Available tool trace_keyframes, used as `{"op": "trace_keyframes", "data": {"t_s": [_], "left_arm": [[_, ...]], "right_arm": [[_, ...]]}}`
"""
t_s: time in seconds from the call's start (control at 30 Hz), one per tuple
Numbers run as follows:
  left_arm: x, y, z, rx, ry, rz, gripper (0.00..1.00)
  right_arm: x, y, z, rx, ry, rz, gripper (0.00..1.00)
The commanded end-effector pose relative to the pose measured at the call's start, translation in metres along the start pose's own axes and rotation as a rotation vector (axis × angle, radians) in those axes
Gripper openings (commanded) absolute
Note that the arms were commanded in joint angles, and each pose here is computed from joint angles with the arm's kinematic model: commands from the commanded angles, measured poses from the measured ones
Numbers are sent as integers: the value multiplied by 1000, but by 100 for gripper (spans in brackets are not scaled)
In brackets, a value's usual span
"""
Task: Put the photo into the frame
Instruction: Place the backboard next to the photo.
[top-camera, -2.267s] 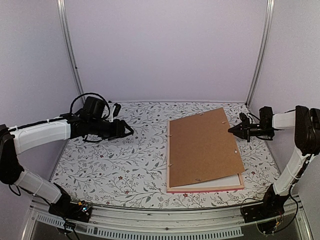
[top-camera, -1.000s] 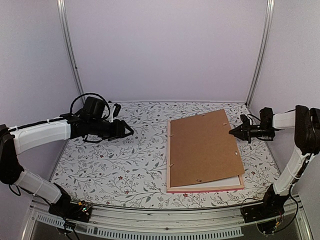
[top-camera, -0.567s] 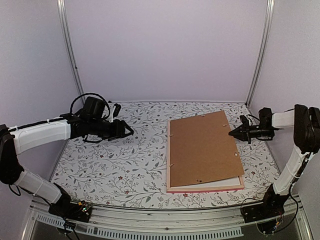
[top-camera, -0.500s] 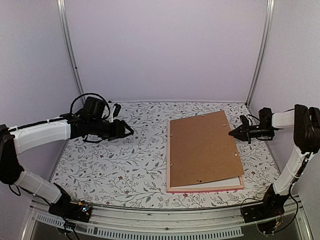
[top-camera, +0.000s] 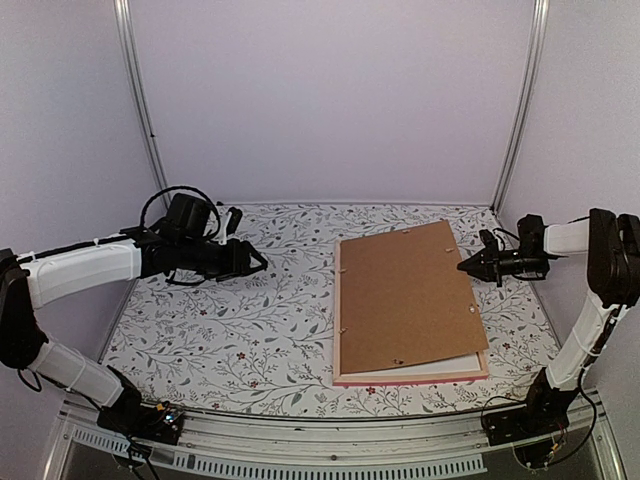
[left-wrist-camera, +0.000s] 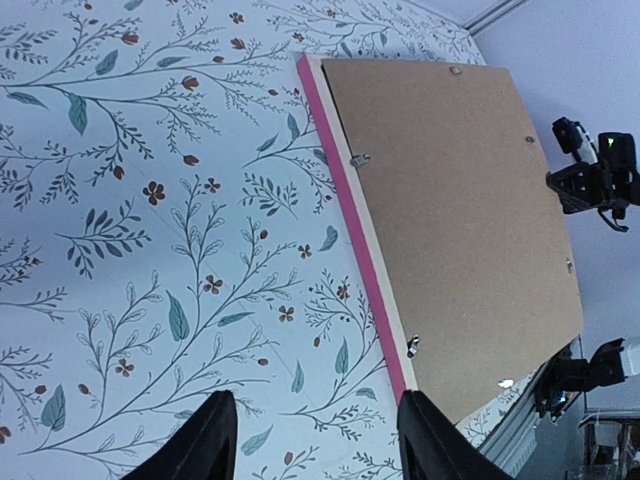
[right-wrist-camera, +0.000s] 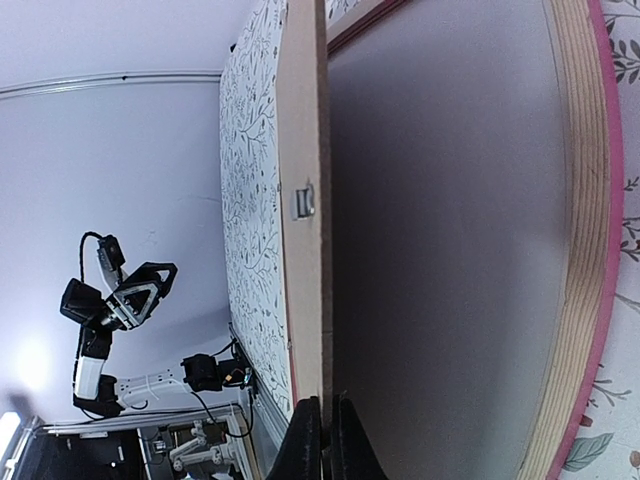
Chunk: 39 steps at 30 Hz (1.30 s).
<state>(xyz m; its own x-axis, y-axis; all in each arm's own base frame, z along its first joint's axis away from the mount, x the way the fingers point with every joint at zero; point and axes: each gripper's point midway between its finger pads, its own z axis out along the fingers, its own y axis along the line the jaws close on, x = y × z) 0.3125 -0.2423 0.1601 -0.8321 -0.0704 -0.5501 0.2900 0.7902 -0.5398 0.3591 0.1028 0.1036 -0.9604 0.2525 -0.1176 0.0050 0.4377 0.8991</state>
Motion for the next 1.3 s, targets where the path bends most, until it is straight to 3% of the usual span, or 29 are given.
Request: {"op": "trace_keyframes", "data": {"t_s": [0.0, 0.73, 1.27], "left_arm": [[1, -7, 4, 26, 3, 23, 58], [4, -8, -5, 38, -13, 27, 58], [1, -14, -4, 65, -14, 56, 58]], "right_arm": [[4, -2, 0, 38, 11, -5, 0], [12, 13, -6, 12, 15, -22, 0], [16, 0, 2, 26, 55, 17, 0]]}}
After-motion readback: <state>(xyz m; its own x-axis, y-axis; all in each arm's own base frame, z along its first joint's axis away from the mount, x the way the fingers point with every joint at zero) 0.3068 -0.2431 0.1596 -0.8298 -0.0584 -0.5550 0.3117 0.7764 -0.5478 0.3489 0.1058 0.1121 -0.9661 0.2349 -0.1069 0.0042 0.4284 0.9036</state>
